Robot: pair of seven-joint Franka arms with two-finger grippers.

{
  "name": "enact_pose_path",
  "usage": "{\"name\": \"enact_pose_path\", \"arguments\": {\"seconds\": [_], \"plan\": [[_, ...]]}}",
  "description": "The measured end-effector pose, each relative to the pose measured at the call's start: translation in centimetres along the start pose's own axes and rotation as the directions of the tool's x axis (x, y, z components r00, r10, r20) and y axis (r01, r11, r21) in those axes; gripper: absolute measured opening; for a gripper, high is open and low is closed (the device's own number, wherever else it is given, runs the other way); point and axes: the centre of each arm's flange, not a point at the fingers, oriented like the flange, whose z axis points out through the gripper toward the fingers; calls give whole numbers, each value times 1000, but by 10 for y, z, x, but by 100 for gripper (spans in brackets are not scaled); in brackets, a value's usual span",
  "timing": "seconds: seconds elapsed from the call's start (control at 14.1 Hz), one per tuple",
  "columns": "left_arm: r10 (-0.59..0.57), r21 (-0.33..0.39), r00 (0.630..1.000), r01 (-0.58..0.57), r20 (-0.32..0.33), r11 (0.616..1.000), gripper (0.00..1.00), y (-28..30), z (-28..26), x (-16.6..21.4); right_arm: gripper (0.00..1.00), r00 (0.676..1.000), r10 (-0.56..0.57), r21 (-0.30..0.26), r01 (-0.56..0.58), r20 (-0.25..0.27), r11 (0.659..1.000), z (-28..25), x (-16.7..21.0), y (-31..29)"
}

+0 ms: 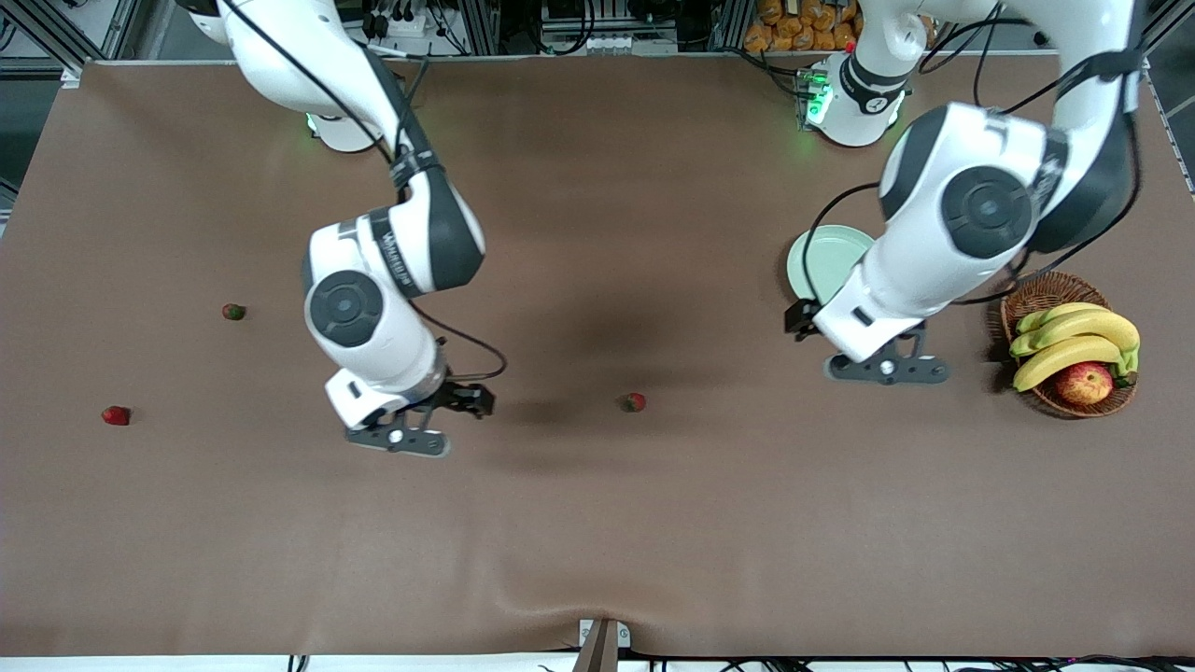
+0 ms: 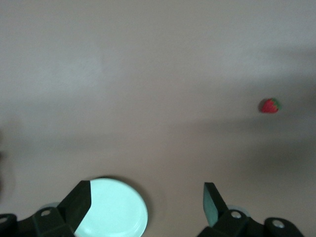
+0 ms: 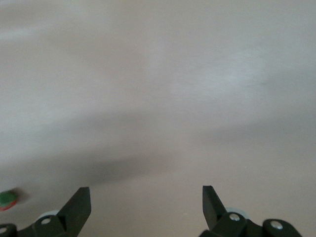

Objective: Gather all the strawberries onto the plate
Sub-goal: 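Set the strawberry down with the right gripper while the left gripper approaches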

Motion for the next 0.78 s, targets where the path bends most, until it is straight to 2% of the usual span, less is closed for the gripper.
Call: {"name": "enact_pose_path", "arguments": {"seconds": [0.42,0.64,0.78], "plan": [[55,-29,995,-58,-82,998,100,58,55,16,100,997,39,-74,-34,61,997,10,7,109],[67,-43,991,-73,-118,996,100,79,77,26,100,990,58,-101,-45,127,994,33,14,189],[79,-48,988,-86,-132,995,100,91,96,29,100,982,69,-98,-52,178,994,49,15,252]]}}
